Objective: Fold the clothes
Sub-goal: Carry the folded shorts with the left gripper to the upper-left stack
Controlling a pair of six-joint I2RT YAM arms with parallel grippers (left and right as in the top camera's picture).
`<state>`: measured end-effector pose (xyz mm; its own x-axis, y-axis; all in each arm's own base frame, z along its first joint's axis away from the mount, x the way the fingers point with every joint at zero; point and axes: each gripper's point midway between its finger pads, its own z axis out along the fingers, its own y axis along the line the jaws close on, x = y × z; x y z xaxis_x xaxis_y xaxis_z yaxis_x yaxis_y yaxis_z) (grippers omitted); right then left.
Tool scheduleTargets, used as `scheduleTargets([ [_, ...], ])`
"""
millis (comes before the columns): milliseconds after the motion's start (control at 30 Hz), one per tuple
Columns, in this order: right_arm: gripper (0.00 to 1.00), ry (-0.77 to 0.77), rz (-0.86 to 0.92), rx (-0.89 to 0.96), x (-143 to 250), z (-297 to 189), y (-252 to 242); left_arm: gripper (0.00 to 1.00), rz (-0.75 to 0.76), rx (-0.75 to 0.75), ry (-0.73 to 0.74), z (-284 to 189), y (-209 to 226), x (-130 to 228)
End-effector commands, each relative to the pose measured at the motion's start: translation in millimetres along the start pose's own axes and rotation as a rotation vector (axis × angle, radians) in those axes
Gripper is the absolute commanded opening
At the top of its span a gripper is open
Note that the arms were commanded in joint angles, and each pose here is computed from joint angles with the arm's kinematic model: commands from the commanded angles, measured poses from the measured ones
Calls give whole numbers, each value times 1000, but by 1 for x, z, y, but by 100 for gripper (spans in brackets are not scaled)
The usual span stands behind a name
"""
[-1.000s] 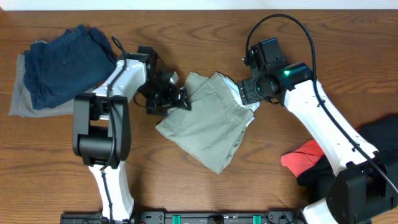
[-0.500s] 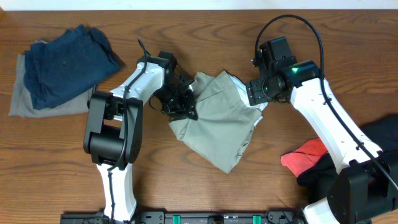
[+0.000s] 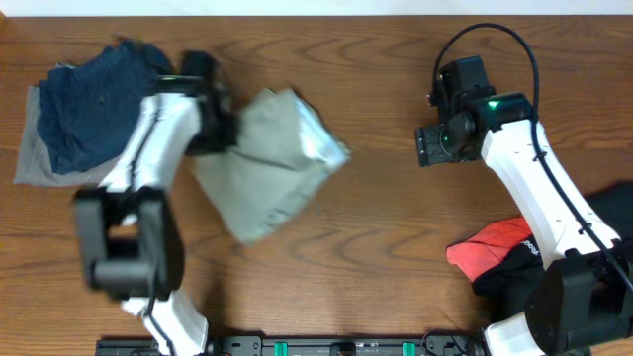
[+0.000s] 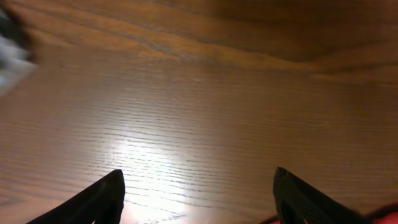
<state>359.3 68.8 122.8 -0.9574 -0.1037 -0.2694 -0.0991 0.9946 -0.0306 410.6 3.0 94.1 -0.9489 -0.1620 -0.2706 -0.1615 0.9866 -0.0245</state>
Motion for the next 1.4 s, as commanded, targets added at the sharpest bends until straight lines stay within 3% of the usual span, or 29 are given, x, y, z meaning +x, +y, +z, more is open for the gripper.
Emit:
scheduleTargets([
  [0, 74, -23, 32, 13, -5, -8, -8, 6, -110, -158, -276, -61, 51, -47],
  [167, 74, -21, 32, 13, -4, -8, -8, 6, -122, -174, -534, -107, 80, -97],
  [367, 74, -21, 33, 13, -4, -8, -9, 6, -134, -222, -594, -112, 113, -111],
  [533, 74, -24, 37, 13, -5, -8, -9, 6, -153, -226, -539, -104, 125, -100],
  [733, 74, -29, 51, 12, -6, -8, -9, 6, -133, -122, -422, -73, 107, -84],
  [933, 75, -32, 51, 12, -7, -8, -9, 7, -141, -2, -200, -29, 86, -45],
  [1000, 75, -35, 51, 11, -8, -8, -8, 17, -143, -1, -152, -17, 86, -37],
  [1033, 75, -35, 51, 11, -8, -8, -8, 31, -144, -1, -132, -10, 86, -35],
  [1100, 75, -31, 51, 12, -7, -8, -8, 48, -144, -2, -112, 0, 86, -33],
  [1367, 75, -15, 50, 14, -3, -8, -9, 61, -146, -100, -132, 16, 104, -42],
])
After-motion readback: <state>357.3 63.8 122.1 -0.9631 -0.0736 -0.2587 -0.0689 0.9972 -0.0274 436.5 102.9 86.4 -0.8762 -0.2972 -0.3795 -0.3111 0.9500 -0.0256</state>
